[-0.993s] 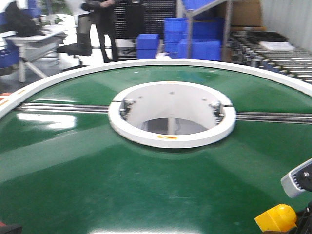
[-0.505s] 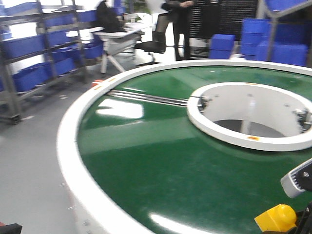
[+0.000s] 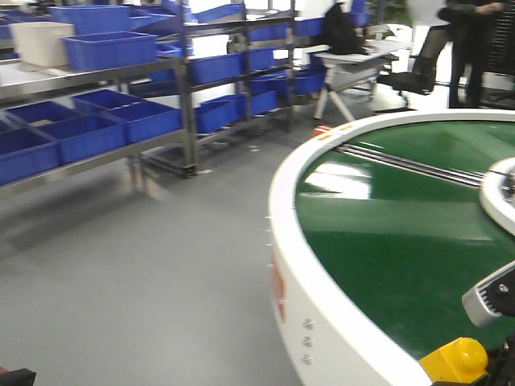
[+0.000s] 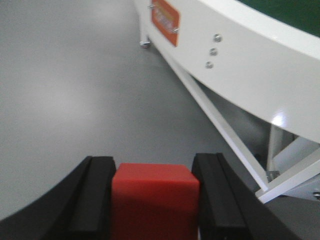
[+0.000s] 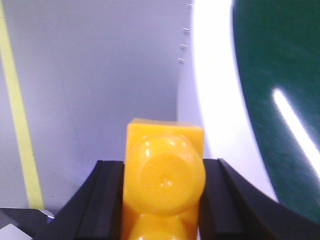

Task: Pick red and yellow blocks into blue bin
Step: 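Drive the base away from the conveyor to the blue bin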

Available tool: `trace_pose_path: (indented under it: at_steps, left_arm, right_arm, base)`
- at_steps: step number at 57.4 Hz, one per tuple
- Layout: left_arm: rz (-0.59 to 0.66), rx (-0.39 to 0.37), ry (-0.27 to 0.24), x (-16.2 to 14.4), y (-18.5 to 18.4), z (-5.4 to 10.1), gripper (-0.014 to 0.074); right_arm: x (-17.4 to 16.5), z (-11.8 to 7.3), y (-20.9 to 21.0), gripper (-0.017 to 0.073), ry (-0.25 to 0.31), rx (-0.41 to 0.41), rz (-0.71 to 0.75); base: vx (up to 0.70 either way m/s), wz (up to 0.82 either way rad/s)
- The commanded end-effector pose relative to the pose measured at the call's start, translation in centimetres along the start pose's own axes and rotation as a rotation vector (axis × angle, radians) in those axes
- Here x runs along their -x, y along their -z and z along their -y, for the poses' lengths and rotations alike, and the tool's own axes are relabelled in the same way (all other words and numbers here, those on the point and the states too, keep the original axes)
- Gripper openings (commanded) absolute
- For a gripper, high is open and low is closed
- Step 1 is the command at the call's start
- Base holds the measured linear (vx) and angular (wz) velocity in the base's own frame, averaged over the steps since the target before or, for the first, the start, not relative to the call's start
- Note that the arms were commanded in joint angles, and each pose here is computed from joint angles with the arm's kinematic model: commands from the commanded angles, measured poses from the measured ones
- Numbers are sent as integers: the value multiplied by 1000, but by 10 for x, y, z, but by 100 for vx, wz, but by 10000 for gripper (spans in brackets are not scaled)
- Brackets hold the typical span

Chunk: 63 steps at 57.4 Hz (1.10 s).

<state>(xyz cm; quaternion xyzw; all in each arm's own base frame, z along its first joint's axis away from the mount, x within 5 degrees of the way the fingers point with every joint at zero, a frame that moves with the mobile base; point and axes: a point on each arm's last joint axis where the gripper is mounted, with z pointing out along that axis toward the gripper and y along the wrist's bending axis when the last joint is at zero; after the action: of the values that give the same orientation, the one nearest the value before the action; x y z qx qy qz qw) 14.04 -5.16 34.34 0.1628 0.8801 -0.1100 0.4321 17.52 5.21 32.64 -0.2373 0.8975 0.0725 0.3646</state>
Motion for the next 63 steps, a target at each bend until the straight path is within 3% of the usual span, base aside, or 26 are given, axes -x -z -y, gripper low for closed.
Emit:
trace_pose_path:
  at_steps: [1,29,63]
  left_arm:
    - [101,-6,6,13,8,2,270]
    - [110,-6,5,12,11,2,270]
    - [111,-7,5,12,12,2,270]
  right_arm:
    - [11,2,9,259,4,-28,93]
    - [11,2,9,259,5,-26,84]
    - [5,0,9,259,6,-2,27]
  base:
    - [-13,61]
    - [-4,40]
    - [21,34]
